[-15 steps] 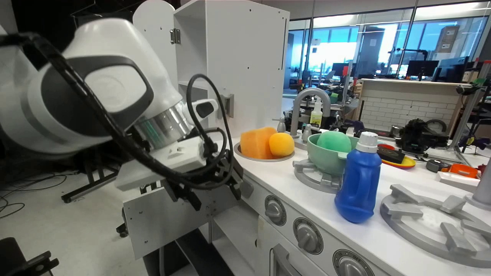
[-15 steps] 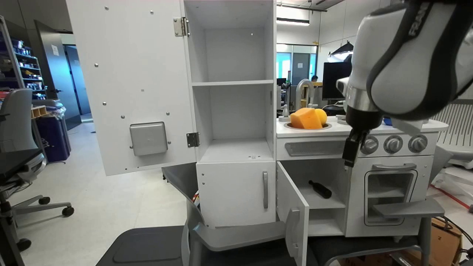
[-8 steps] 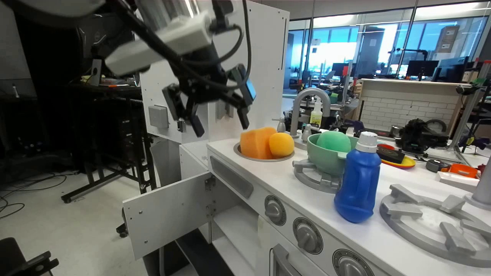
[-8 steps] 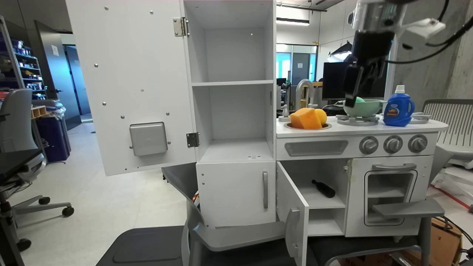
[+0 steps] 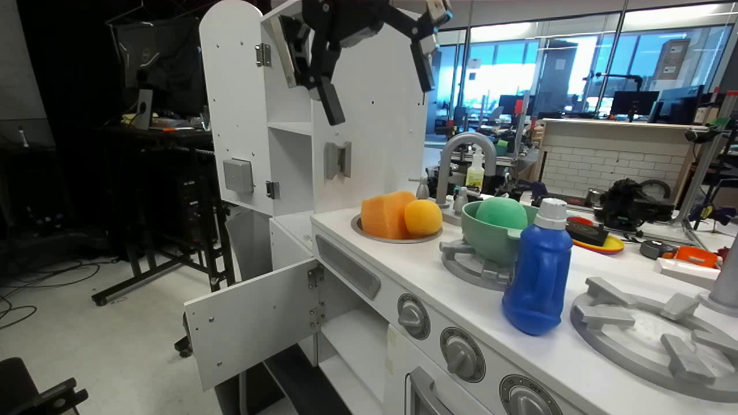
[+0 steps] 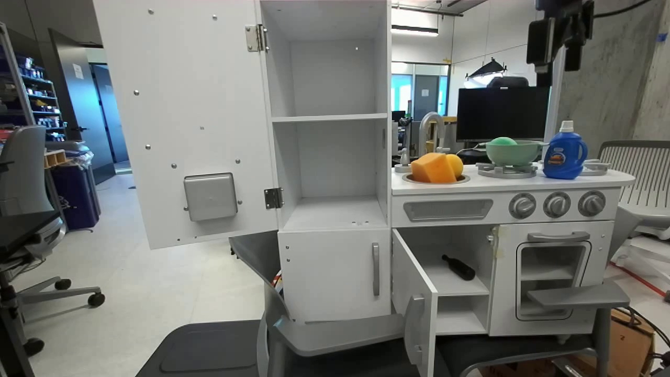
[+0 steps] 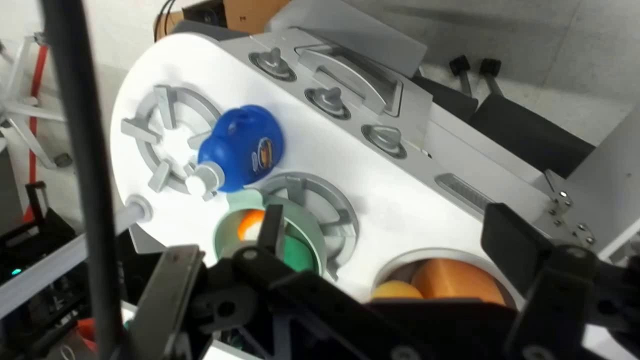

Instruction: Open the cabinet under sink, put the black bottle and blue bottle inside the cabinet underneath the sink

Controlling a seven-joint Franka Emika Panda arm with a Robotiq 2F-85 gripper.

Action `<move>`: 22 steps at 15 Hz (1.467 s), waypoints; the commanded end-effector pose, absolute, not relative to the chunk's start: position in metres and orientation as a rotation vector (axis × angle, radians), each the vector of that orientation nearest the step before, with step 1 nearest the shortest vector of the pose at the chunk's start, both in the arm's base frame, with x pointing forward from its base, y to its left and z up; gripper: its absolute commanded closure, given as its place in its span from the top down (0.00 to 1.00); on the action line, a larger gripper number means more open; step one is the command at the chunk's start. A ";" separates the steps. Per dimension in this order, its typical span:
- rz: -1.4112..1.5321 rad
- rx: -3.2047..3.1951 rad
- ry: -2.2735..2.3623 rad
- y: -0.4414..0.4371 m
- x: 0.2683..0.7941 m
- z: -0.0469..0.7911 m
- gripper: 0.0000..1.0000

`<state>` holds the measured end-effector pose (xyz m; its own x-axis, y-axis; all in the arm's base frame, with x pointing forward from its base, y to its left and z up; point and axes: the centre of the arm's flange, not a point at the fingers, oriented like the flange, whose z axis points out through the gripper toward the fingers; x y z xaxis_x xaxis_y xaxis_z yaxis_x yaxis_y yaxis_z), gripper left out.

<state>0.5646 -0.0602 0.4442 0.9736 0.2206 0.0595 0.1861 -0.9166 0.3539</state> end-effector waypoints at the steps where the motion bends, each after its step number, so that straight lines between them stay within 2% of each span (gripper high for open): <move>1: 0.032 2.756 0.220 -0.093 0.584 0.412 1.00; 11: 0.046 2.812 0.129 -0.199 0.595 0.378 1.00; 22: 0.212 2.899 0.036 -0.236 0.608 0.341 1.00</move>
<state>0.5959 -0.2304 0.3451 0.9934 0.0289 0.1107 -0.0015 -0.9642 0.2651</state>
